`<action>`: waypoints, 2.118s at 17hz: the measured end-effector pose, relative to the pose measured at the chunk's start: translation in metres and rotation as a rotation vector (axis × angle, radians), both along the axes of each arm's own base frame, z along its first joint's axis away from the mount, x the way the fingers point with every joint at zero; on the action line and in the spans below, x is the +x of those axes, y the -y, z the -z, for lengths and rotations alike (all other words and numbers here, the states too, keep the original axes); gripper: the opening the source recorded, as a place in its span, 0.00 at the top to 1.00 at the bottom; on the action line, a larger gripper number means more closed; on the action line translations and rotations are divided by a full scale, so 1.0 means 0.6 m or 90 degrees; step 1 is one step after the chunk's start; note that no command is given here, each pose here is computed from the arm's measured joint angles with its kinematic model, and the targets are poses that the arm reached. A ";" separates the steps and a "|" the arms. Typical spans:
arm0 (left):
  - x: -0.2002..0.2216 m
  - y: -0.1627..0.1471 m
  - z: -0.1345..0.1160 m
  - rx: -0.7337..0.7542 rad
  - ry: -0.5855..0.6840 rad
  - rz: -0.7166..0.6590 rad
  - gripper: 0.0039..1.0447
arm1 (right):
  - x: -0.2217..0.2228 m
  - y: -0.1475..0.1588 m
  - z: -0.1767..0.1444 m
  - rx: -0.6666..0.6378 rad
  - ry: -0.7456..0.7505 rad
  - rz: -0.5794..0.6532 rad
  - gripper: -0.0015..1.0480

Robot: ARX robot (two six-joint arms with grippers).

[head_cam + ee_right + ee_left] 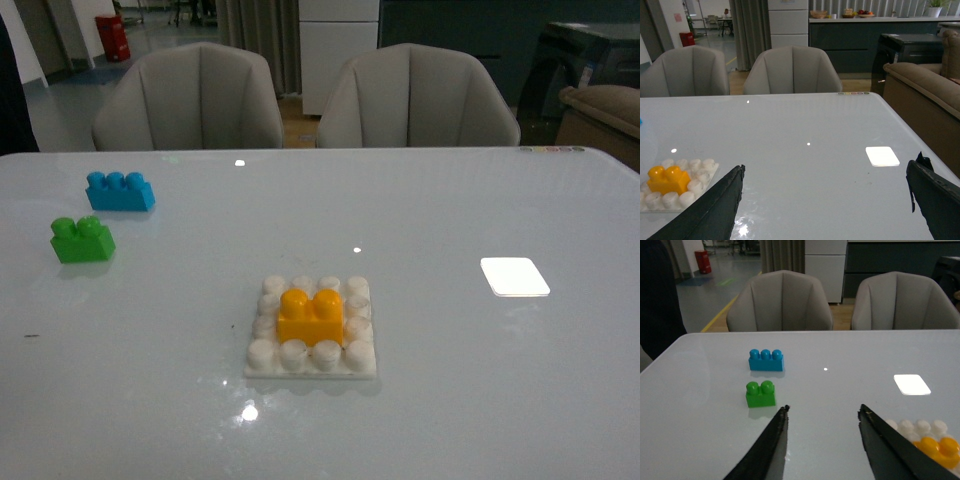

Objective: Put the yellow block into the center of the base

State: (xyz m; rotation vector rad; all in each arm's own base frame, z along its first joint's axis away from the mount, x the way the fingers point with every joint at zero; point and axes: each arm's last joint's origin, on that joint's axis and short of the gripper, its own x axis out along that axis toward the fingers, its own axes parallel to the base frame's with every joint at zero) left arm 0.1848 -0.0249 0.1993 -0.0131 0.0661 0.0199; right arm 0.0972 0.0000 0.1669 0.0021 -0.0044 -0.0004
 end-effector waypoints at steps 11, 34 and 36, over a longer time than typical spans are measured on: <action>-0.100 -0.041 0.039 -0.001 0.035 0.012 0.99 | 0.000 0.000 0.000 0.000 0.000 0.000 0.06; -0.145 -0.041 0.055 -0.001 0.041 0.012 0.90 | 0.000 0.000 0.000 0.000 0.000 0.000 0.06; -0.145 -0.041 0.055 -0.001 0.041 0.012 0.72 | 0.000 0.000 0.000 0.000 0.000 0.000 0.06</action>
